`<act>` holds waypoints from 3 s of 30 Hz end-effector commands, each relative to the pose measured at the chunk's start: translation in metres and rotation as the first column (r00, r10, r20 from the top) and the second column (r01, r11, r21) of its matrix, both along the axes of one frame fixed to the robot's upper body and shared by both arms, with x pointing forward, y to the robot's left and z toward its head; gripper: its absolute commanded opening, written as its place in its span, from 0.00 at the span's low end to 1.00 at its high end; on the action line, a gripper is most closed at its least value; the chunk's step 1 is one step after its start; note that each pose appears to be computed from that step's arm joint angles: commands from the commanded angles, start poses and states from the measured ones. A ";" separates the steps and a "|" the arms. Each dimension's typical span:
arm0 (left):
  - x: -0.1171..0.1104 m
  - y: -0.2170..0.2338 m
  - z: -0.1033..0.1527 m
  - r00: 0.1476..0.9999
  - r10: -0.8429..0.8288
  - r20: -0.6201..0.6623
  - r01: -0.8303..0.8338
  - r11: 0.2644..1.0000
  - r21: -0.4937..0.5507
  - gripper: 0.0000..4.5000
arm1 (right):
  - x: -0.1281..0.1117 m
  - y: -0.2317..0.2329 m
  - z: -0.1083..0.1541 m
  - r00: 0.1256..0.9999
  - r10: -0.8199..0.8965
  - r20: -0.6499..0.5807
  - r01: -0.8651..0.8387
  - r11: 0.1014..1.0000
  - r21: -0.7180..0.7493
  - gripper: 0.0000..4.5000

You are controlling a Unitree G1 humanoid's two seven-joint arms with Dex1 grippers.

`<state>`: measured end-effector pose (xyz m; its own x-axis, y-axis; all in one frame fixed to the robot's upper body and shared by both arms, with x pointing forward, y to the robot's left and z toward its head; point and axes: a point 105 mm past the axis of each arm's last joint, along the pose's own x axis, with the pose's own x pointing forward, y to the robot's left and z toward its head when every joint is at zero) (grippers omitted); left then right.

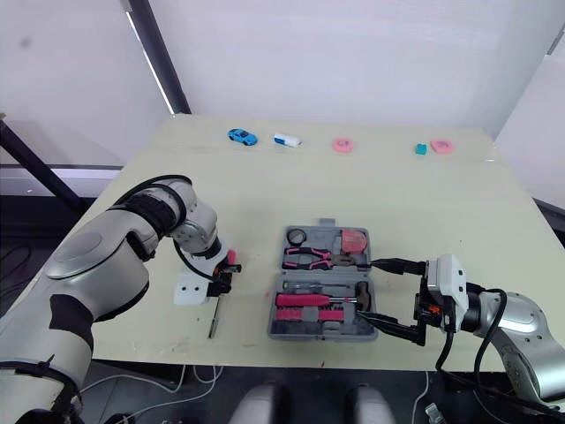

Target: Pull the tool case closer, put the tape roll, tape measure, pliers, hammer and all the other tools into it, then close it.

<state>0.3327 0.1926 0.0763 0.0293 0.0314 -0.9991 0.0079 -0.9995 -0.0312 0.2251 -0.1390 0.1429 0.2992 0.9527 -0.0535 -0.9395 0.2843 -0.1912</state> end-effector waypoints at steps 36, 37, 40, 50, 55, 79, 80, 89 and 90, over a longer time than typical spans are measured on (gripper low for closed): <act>0.055 -0.012 0.126 -0.111 0.335 -0.936 -0.680 -0.712 -0.174 0.08 | -0.001 0.006 0.006 0.999 0.025 0.039 -0.026 1.000 0.017 1.00; 0.052 -0.010 0.126 -0.172 0.275 -0.946 -0.653 -0.751 -0.099 0.08 | -0.001 0.006 0.006 0.999 0.024 0.038 -0.025 1.000 0.018 1.00; 0.041 -0.008 0.126 -0.300 0.169 -0.939 -0.571 -0.820 0.035 0.08 | -0.002 0.004 0.005 0.999 0.024 0.034 -0.025 0.999 0.021 1.00; -0.006 0.011 0.091 -0.560 0.094 -0.823 -0.349 -0.928 0.132 0.08 | 0.006 -0.004 0.008 0.999 0.000 0.046 -0.002 0.999 0.047 1.00; -0.020 0.029 0.072 -0.610 0.086 -0.788 -0.279 -0.954 0.112 0.08 | 0.011 -0.007 0.011 0.998 -0.012 0.054 0.008 0.998 0.063 1.00; -0.049 0.035 0.010 -0.807 -0.117 -0.579 -0.039 -0.967 0.250 0.45 | 0.013 -0.010 0.013 0.998 -0.026 0.053 0.022 0.996 0.085 1.00; -0.048 0.035 0.010 -0.804 -0.123 -0.582 -0.034 -0.967 0.251 0.56 | 0.013 -0.010 0.012 0.998 -0.027 0.052 0.022 0.996 0.085 1.00; -0.056 0.038 0.011 -0.759 -0.090 -0.645 -0.023 -0.986 0.165 0.99 | 0.012 -0.009 0.009 0.999 -0.022 0.047 0.019 0.997 0.074 1.00; -0.058 0.038 0.010 -0.756 -0.080 -0.650 -0.029 -0.987 0.155 0.99 | 0.012 -0.009 0.009 0.999 -0.022 0.047 0.018 0.997 0.074 1.00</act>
<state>0.2749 0.2324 0.0776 0.5913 -0.1761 -0.7870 0.0173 0.9784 -0.2059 0.2401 -0.1495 0.1434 0.3329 0.9429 0.0115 -0.9281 0.3298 -0.1726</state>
